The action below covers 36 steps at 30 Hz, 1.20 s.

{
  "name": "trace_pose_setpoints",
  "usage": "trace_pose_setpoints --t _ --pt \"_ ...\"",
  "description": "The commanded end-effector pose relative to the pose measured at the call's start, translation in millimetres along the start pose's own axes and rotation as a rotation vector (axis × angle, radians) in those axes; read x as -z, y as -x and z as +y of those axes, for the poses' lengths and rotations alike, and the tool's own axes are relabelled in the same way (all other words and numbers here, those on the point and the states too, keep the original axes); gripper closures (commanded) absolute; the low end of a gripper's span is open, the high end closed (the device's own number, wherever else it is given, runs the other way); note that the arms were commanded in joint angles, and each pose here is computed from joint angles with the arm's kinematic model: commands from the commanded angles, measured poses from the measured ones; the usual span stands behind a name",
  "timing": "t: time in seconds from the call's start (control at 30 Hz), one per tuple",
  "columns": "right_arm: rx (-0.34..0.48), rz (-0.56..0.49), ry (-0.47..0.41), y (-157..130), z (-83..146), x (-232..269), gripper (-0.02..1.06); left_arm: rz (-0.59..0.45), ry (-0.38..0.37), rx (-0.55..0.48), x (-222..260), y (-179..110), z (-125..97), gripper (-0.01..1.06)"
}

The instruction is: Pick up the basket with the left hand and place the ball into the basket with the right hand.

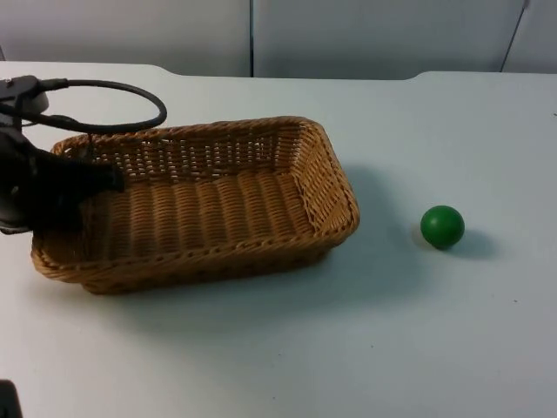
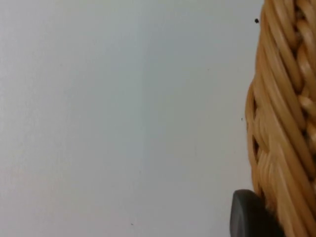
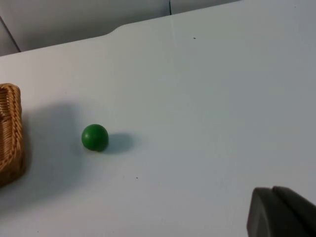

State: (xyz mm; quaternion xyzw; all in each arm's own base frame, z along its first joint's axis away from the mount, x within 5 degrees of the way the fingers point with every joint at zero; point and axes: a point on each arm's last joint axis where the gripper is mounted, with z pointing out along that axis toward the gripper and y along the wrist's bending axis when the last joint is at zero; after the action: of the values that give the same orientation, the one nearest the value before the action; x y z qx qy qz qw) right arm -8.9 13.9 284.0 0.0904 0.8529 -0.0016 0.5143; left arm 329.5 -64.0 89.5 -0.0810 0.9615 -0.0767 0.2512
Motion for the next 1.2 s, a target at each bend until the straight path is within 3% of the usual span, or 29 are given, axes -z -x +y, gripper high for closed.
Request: trace_pose_setpoints --t 0.0,0.2,0.53,1.07,1.17 --pt "-0.001 -0.003 -0.006 -0.9 -0.1 -0.9 1.05 0.009 0.002 0.020 -2.2 -2.7 -0.1 1.05" --pt "-0.001 -0.003 -0.006 -0.9 -0.1 -0.9 1.05 0.011 -0.018 0.082 4.5 -0.3 -3.0 1.05" --pt "-0.001 -0.003 -0.006 -0.9 -0.1 -0.9 1.05 -0.135 -0.108 0.160 57.9 26.4 -15.4 1.05" --pt "-0.001 -0.003 -0.006 -0.9 -0.1 -0.9 1.05 -0.123 -0.094 0.245 68.9 6.9 -6.9 1.05" --pt "-0.001 -0.003 -0.006 -0.9 -0.1 -0.9 1.05 -0.124 -0.107 0.309 72.2 7.8 -7.8 1.05"
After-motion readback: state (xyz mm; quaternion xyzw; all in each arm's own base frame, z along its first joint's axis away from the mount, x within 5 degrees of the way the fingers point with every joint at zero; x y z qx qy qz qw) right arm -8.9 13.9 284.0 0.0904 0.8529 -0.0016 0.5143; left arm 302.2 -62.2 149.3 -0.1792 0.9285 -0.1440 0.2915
